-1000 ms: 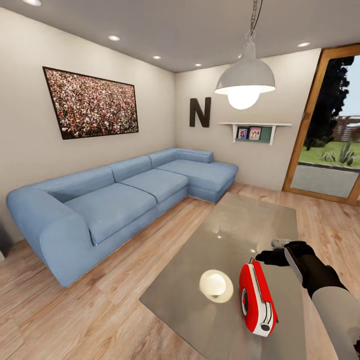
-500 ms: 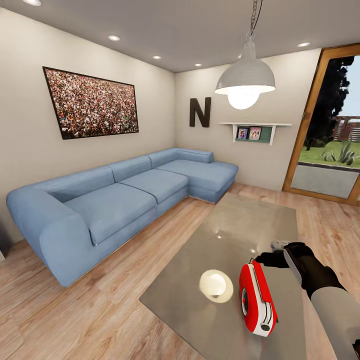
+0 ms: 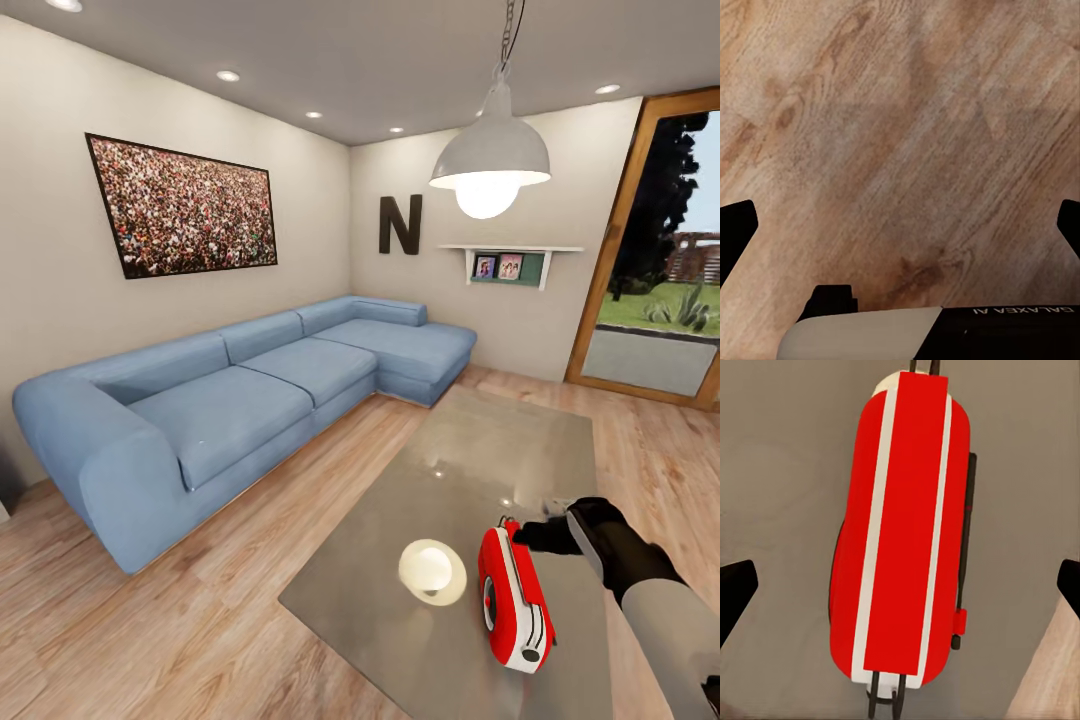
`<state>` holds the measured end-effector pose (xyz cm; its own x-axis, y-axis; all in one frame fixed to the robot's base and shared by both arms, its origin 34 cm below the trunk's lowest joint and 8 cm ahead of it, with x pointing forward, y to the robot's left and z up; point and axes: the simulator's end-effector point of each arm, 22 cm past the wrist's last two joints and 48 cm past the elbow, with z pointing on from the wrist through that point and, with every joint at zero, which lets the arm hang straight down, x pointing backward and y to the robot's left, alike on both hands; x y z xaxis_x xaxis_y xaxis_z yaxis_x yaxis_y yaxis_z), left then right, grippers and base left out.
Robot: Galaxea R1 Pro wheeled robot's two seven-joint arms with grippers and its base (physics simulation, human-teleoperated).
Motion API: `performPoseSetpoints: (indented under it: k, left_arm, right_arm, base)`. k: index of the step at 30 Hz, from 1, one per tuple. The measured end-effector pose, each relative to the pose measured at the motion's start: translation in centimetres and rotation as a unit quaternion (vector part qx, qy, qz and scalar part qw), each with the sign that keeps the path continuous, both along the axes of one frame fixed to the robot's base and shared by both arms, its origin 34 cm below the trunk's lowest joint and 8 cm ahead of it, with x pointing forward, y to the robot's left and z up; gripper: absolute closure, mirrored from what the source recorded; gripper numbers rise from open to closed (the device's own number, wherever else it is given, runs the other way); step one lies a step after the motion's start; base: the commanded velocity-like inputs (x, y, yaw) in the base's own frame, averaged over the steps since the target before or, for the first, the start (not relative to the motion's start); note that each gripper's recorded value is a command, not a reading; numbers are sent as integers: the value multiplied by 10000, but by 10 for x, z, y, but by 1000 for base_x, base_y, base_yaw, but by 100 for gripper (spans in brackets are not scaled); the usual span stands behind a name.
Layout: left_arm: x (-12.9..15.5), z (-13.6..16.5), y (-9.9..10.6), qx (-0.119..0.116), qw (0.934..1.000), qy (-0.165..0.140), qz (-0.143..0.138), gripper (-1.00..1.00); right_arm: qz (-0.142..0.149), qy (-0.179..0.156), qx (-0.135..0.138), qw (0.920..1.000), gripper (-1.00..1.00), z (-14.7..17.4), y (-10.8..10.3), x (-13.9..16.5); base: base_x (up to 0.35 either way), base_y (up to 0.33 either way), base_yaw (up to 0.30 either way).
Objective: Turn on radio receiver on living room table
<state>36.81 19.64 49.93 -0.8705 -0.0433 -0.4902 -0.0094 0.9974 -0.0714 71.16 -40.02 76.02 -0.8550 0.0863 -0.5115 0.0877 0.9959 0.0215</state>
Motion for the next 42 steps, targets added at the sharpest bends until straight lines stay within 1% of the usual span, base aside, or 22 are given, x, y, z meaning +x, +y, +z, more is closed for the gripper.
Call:
performPoseSetpoints:
  k: [11,17,21,42]
  left_arm:
    - [1,1,-3,-38,10000,-7,-5,-100]
    - [1,1,-8,-80,10000,-14,6,-100]
    - [2,2,-8,-79,10000,-15,10,-100]
    - [-1,-35,-11,-91,10000,-15,14,-100]
  right_arm:
    - [-3,94,24,10000,-100,-10,1,-6]
    - [20,-32,5,10000,-100,-8,1,-1]
    - [20,-29,7,10000,-100,-10,1,-1]
    - [15,52,44,10000,-100,-53,2,-8]
  base:
    - [0,0,0]
    - [0,0,0]
    - [0,0,0]
    - [0,0,0]
